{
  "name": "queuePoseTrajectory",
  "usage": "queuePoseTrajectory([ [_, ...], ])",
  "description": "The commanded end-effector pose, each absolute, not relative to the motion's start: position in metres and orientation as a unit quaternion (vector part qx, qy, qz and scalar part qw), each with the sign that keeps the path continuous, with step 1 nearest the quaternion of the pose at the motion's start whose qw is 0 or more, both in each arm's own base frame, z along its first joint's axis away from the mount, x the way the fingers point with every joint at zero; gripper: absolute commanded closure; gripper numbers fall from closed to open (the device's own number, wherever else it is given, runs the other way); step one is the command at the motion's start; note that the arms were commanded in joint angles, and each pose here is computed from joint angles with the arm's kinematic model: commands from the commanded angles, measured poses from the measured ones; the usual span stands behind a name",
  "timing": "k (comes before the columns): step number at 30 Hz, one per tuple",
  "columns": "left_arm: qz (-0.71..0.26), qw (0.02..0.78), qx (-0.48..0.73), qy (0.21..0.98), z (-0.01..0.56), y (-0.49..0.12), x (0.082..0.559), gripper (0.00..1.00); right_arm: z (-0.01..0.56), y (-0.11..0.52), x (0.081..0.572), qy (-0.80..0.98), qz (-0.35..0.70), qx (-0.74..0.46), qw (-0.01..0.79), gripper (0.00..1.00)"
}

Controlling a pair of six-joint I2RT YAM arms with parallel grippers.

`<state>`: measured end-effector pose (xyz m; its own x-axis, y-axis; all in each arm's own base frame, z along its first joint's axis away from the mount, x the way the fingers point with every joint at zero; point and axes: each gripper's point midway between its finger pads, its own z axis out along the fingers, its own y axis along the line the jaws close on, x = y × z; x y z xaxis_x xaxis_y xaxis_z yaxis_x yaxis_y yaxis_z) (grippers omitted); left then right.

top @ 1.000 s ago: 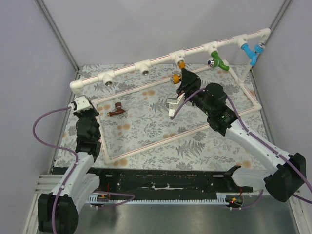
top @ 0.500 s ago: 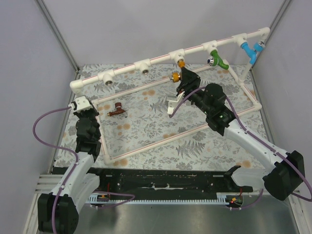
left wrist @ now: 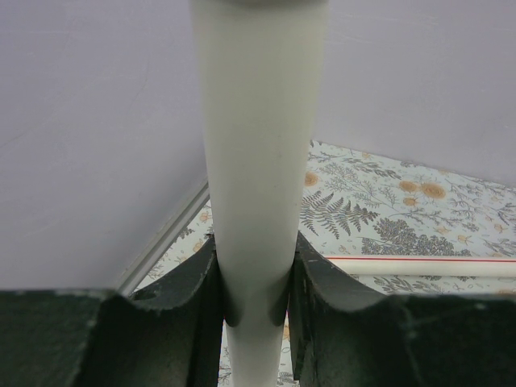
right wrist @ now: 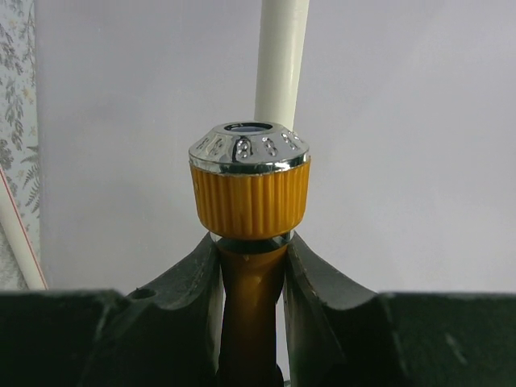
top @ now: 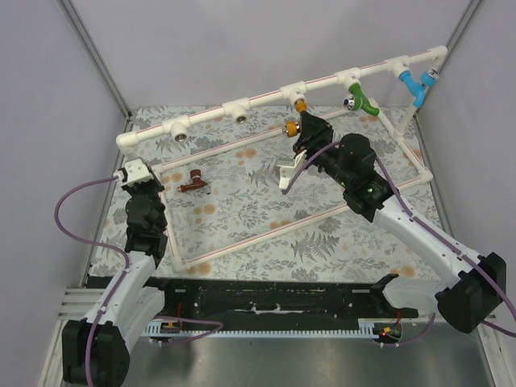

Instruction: Install the water faucets

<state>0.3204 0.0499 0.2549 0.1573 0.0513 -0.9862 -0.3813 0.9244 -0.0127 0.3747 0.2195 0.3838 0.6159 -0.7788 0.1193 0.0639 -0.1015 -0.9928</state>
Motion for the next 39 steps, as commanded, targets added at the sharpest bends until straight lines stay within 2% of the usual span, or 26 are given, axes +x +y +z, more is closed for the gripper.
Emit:
queuePoseTrajectory([
  [1,0.122,0.768,-0.116,0.618,0.27,0.038,0.322,0.98,0.353,0.19,0.397,0.39,-0.308,-0.642,0.583,1.0],
  [14,0.119,0.769,-0.116,0.618,0.27,0.037,0.322,0.98,0.319,0.213,0.392,0.574,-0.02,-0.378,0.726,1.0],
  [19,0.118,0.77,-0.114,0.617,0.272,0.035,0.321,0.98,0.291,0.22,0.394,0.522,-0.117,-0.439,0.722,1.0],
  [24,0.121,0.771,-0.11,0.616,0.274,0.034,0.32,0.98,0.307,0.22,0.393,0.43,-0.231,-0.517,0.704,1.0],
  [29,0.12,0.772,-0.109,0.615,0.275,0.033,0.32,0.98,0.323,0.219,0.387,0.365,-0.299,-0.599,0.647,1.0],
  [34,0.119,0.772,-0.11,0.614,0.275,0.033,0.32,0.98,0.318,0.215,0.393,0.372,-0.319,-0.609,0.623,1.0],
  [39,0.12,0.772,-0.109,0.615,0.275,0.033,0.319,0.98,0.318,0.22,0.398,0.452,-0.225,-0.517,0.691,1.0],
])
